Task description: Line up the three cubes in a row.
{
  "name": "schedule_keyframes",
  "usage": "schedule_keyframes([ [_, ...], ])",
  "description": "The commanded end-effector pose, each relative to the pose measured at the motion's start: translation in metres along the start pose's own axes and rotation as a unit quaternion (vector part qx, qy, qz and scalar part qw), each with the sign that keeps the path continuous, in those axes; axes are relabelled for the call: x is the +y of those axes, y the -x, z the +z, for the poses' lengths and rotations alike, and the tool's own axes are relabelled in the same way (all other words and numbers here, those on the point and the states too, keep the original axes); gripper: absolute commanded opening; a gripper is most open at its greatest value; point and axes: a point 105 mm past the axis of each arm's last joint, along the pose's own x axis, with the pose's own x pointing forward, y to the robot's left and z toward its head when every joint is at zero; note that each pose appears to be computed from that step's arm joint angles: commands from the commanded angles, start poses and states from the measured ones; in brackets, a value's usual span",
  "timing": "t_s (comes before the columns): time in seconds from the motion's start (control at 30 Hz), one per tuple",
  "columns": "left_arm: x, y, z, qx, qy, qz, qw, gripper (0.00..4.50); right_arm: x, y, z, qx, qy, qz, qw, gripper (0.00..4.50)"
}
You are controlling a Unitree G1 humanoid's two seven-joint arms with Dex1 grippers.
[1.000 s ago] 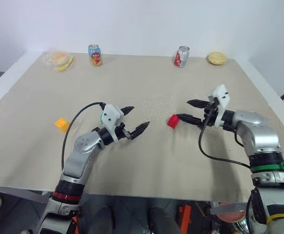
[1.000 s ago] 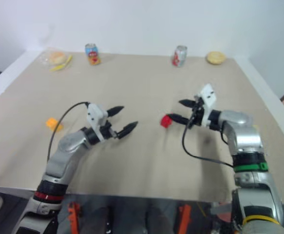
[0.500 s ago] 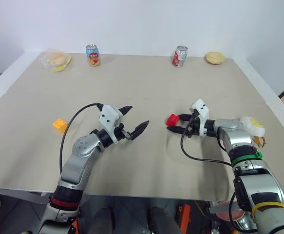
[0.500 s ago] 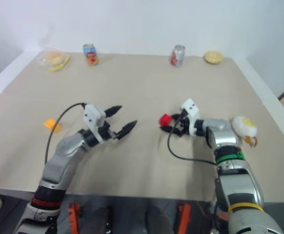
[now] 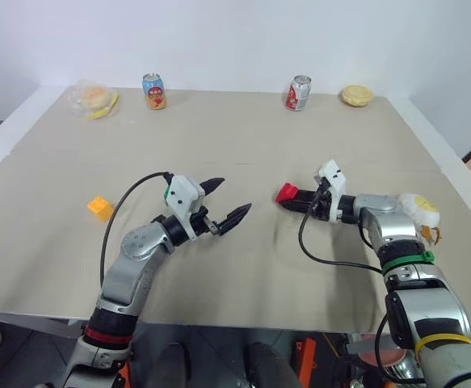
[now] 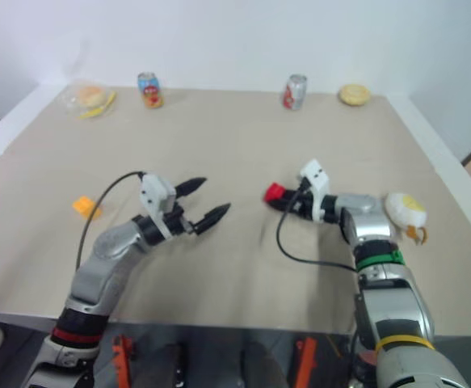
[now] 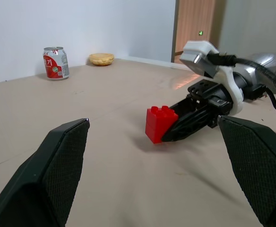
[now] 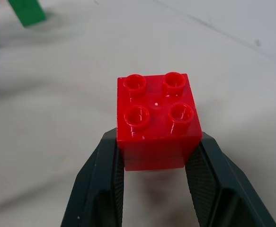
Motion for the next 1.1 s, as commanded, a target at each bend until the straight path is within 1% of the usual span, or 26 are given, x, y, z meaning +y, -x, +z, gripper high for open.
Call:
schedule_keyframes([
  [0.03,-0.01,0.009,0.014,-0.009,-0.029,-0.036,0.999,4.5,0.017,0.007,0.027,-0.032,0.055,0.055,0.996,1.24],
  [0.13,-0.014,0.03,0.012,0.017,-0.041,-0.078,0.996,4.5,0.051,0.01,0.027,-0.021,0.08,0.138,0.987,1.24],
  [0.2,-0.017,0.044,0.009,0.04,-0.046,-0.109,0.992,4.5,0.071,0.013,0.019,0.006,0.099,0.181,0.978,1.24],
  [0.33,-0.021,0.067,0.005,0.08,-0.056,-0.171,0.98,4.5,0.098,0.018,0.004,0.04,0.133,0.23,0.963,1.24],
  [0.43,-0.022,0.08,0.001,0.107,-0.06,-0.208,0.97,4.5,0.113,0.022,-0.004,0.055,0.145,0.249,0.956,1.24],
  [0.53,-0.024,0.091,-0.007,0.134,-0.068,-0.241,0.959,4.5,0.12,0.022,-0.01,0.06,0.149,0.249,0.955,1.24],
  [0.6,-0.026,0.094,-0.01,0.14,-0.067,-0.253,0.955,4.5,0.122,0.021,-0.014,0.062,0.15,0.247,0.955,1.24],
  [0.83,-0.024,0.091,-0.012,0.137,-0.076,-0.254,0.955,4.5,0.121,0.02,-0.023,0.07,0.148,0.237,0.958,1.24],
  [1.0,-0.021,0.09,-0.013,0.139,-0.077,-0.251,0.955,4.5,0.121,0.021,-0.022,0.066,0.149,0.238,0.958,1.24],
  [1.07,-0.019,0.089,-0.013,0.138,-0.078,-0.247,0.956,4.5,0.122,0.021,-0.02,0.066,0.151,0.239,0.957,2.31],
  [1.1,-0.018,0.088,-0.012,0.136,-0.079,-0.243,0.957,4.5,0.122,0.022,-0.017,0.059,0.148,0.241,0.957,2.64],
])
